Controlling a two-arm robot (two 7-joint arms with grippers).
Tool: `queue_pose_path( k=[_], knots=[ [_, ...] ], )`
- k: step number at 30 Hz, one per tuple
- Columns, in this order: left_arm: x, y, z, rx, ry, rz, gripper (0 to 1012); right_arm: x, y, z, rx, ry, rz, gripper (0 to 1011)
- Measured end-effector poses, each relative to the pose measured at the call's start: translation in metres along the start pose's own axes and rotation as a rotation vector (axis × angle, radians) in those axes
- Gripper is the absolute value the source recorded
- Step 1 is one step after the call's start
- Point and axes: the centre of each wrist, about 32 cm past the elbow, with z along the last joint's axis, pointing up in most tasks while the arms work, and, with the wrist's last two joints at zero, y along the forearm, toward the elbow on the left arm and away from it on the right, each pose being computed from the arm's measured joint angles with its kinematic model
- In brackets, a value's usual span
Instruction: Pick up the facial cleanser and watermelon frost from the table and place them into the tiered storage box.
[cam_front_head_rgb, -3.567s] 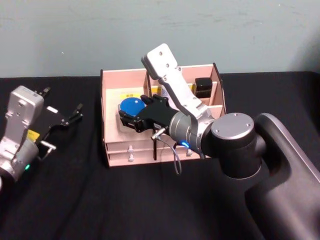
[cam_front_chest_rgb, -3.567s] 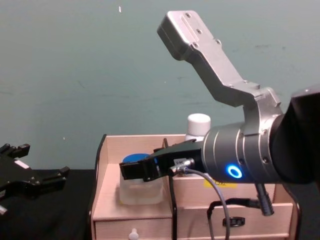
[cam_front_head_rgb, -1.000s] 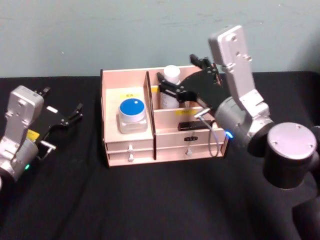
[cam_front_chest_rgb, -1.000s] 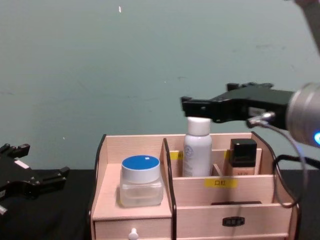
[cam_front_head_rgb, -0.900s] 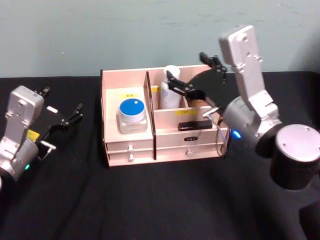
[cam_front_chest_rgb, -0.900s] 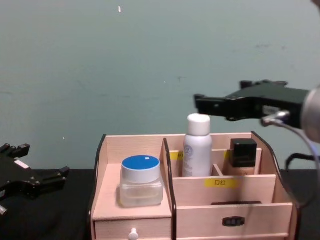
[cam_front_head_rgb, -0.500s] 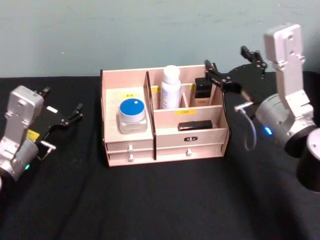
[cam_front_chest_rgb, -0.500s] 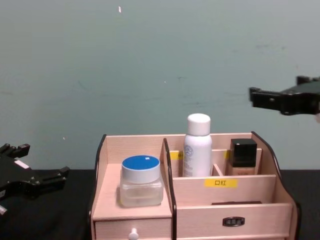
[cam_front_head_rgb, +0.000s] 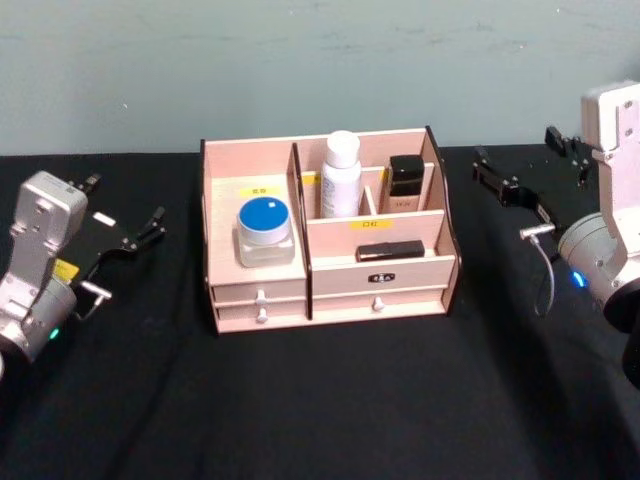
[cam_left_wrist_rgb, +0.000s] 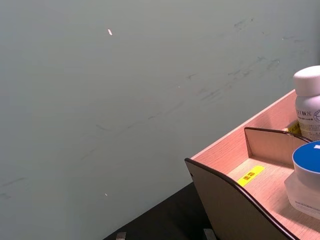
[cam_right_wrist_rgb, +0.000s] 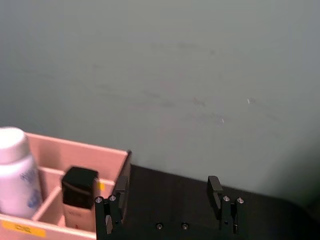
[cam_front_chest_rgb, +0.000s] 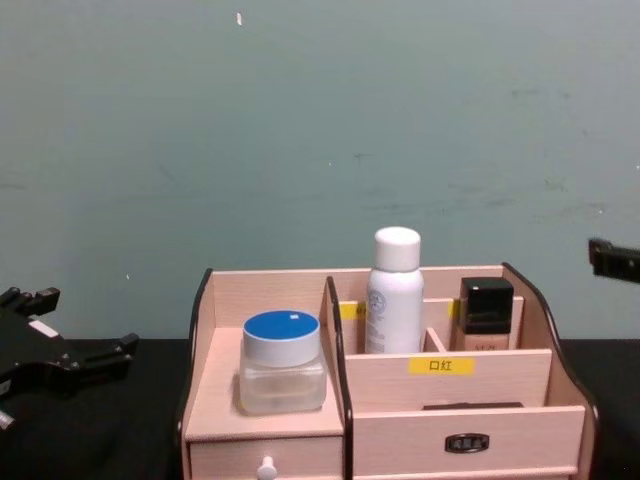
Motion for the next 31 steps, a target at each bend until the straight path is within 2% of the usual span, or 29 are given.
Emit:
queue_pose_path(
  k=[7,31],
  knots=[
    [0.0,0.0,0.0,0.0,0.0,0.0,1001,0.007,0.007,-0.015,-0.061,0.022,0.001,1002],
    [0.0,0.0,0.0,0.0,0.0,0.0,1001,0.005,0.006,-0.012,-0.051,0.017,0.002,1003]
  ],
)
